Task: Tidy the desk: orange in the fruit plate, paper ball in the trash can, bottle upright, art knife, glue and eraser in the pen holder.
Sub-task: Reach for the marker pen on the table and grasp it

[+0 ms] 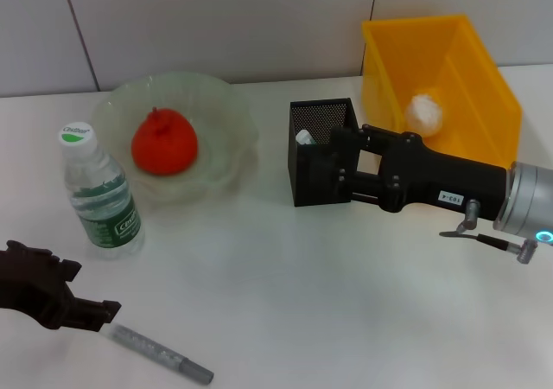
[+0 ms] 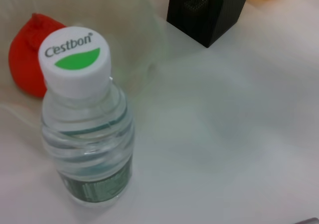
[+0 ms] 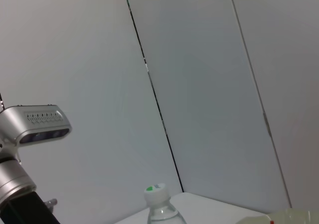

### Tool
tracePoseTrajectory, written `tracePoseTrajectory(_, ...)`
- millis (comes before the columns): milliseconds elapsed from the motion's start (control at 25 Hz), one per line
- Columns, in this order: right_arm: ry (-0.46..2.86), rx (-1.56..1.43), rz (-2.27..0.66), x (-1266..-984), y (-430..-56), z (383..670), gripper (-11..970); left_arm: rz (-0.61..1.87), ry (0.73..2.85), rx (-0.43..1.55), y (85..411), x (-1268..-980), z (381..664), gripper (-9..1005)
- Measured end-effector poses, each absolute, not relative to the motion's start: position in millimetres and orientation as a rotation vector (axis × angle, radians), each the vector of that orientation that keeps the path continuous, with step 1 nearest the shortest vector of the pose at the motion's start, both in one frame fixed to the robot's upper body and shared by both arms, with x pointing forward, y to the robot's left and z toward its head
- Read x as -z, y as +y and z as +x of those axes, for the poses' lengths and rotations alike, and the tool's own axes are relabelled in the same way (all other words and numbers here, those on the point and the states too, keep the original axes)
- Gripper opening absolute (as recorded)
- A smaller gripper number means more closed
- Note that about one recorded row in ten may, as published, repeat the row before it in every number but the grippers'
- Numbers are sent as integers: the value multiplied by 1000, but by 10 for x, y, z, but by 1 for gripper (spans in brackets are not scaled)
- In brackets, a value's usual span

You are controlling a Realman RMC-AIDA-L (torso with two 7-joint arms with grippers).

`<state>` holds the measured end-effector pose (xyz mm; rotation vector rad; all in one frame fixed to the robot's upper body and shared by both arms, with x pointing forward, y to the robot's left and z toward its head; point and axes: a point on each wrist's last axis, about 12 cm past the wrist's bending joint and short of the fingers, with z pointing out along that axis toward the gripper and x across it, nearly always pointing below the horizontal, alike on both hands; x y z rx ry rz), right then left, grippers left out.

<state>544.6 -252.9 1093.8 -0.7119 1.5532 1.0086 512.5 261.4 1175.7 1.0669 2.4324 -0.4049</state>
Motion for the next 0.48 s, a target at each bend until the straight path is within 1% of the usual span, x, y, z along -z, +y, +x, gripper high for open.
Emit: tracePoseTrajectory(480,1560,-993,-704,-10945,-2514,5489,733,1072,2451,378,2583,-11802,5165,670)
